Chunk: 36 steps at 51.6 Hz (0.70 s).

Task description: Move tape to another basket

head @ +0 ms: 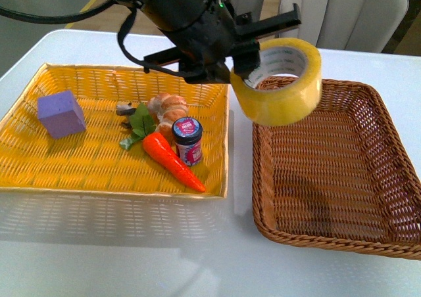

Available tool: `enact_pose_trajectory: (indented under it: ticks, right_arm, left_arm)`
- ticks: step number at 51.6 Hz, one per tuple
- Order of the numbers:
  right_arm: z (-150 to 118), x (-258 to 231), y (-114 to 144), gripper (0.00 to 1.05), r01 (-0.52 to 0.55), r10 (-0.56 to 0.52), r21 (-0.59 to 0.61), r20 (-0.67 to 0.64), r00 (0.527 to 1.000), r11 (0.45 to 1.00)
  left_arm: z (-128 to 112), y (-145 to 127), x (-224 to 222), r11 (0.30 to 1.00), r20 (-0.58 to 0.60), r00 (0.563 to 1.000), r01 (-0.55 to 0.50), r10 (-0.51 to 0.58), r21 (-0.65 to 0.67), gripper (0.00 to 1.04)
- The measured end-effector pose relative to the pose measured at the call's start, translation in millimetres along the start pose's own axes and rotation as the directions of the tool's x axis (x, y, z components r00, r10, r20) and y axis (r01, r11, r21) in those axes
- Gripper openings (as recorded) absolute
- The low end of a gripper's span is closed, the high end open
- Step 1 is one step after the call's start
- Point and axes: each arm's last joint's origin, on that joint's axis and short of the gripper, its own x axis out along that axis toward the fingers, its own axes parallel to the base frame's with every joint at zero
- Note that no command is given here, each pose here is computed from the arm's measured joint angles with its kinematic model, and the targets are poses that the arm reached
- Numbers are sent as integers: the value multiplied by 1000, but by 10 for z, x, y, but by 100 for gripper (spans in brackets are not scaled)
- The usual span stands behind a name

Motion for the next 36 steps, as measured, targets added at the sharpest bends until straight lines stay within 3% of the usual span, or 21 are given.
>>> enact_pose_trajectory:
  ticks: [19,36]
  right_arm:
    - [0,0,0,96,0,0,0,0,1000,1000]
    - [0,0,0,96,0,0,0,0,1000,1000]
  left_arm:
    - [-355,-446,165,992,-100,991,94,-85,81,14]
    - [-446,-474,278,992,-122,990,83,-72,91,14]
